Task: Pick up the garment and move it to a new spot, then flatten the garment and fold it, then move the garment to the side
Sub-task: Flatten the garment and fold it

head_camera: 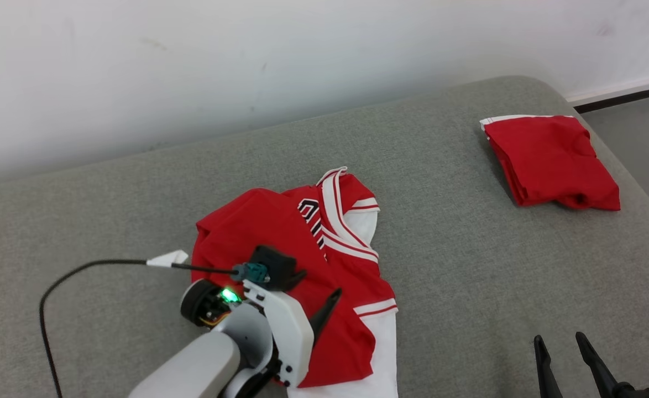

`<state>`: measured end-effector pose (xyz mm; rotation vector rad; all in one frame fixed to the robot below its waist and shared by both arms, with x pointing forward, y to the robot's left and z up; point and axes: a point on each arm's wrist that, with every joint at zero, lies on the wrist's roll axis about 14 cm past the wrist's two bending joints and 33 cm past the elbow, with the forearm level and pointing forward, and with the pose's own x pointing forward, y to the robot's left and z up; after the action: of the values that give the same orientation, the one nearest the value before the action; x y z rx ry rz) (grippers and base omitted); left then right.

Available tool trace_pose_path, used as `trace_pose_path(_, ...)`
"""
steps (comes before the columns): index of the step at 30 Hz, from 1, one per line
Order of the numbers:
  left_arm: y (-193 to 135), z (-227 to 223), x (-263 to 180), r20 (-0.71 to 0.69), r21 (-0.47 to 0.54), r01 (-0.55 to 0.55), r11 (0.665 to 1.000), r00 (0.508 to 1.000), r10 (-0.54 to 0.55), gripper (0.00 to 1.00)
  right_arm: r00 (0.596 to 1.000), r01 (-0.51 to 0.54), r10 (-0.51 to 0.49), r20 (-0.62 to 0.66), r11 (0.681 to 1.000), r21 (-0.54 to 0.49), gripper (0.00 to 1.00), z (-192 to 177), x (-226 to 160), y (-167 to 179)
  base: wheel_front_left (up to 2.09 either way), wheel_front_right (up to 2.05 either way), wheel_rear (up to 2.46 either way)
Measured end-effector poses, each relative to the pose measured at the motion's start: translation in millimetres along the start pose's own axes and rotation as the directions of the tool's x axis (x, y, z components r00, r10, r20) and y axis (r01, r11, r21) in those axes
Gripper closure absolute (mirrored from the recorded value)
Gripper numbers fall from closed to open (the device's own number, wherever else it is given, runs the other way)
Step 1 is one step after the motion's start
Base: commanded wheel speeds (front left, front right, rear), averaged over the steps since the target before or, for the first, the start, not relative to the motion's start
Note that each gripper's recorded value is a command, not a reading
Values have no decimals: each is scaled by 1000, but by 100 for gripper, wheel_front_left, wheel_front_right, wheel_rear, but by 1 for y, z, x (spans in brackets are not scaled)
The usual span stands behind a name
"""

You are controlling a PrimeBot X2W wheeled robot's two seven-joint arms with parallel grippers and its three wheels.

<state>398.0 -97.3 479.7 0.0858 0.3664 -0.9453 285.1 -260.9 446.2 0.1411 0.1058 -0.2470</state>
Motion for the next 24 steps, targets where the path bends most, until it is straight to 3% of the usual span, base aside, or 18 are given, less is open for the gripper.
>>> trace_pose_path(8,28,-24,14,-181,65,13,998,983,-1,0,999,42,-42,-22,999,-7,0,-5,-5,-12,0,0,0)
trace_pose_path(14,29,-39,15,-277,45,57,997,960,-43,0,998,50,-50,-26,999,-6,0,-6,-6,-14,0,0,0)
trace_pose_path(15,27,-42,14,-289,36,66,997,956,-53,25,998,50,-50,-25,999,-6,0,-6,-6,-14,0,0,0)
trace_pose_path(16,25,-42,13,-292,24,70,997,955,-59,65,998,50,-50,-23,999,-6,0,-5,-5,-14,0,0,0)
trace_pose_path(17,24,-42,13,-293,22,73,997,954,-63,95,999,50,-50,-22,999,-5,0,-5,-5,-14,0,0,0)
trace_pose_path(18,24,-42,12,-290,21,72,997,955,-63,100,999,48,-48,-21,999,-5,0,-5,-5,-14,0,0,0)
trace_pose_path(24,20,-28,6,-202,-27,52,998,978,-57,100,999,28,-28,-17,1000,-1,0,-5,-3,-8,0,0,0)
